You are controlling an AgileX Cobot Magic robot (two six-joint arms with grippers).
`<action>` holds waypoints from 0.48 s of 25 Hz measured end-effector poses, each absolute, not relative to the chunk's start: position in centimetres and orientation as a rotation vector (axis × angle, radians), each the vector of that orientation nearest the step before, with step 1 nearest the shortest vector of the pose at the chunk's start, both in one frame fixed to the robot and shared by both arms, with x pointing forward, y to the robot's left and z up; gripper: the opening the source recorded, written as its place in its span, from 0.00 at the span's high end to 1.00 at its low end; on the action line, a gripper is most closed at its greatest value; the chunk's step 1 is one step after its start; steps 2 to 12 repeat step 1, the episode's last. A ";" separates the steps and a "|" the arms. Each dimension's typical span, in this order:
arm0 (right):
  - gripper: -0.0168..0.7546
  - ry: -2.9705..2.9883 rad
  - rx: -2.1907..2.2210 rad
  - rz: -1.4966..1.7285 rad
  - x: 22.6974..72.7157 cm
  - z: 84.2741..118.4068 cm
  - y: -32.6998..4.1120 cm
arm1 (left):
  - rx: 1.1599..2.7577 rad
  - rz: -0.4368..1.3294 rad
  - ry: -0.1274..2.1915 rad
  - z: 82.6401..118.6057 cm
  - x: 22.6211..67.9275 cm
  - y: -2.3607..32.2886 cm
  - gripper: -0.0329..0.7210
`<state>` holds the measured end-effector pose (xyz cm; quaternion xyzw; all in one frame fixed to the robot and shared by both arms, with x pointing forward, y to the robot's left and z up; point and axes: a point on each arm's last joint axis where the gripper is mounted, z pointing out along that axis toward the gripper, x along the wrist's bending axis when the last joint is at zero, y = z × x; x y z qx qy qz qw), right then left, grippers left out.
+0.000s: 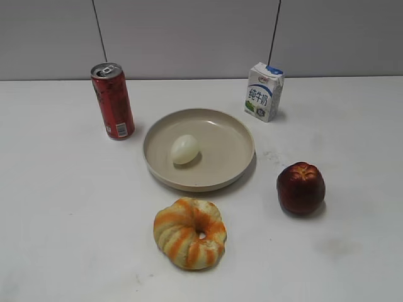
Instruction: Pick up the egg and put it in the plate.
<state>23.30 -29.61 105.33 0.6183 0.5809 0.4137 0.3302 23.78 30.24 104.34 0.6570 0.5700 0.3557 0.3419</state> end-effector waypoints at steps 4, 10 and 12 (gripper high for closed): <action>0.22 1.519 1.617 1.082 23.3 105.3 -29.6 | 1.699 0.934 1.478 104.3 23.6 30.3 0.28; 0.22 1.519 1.617 1.082 23.3 105.3 -29.6 | 1.699 0.934 1.478 104.3 23.6 30.3 0.28; 0.22 1.519 1.617 1.082 23.3 105.3 -29.6 | 1.699 0.934 1.478 104.3 23.6 30.3 0.28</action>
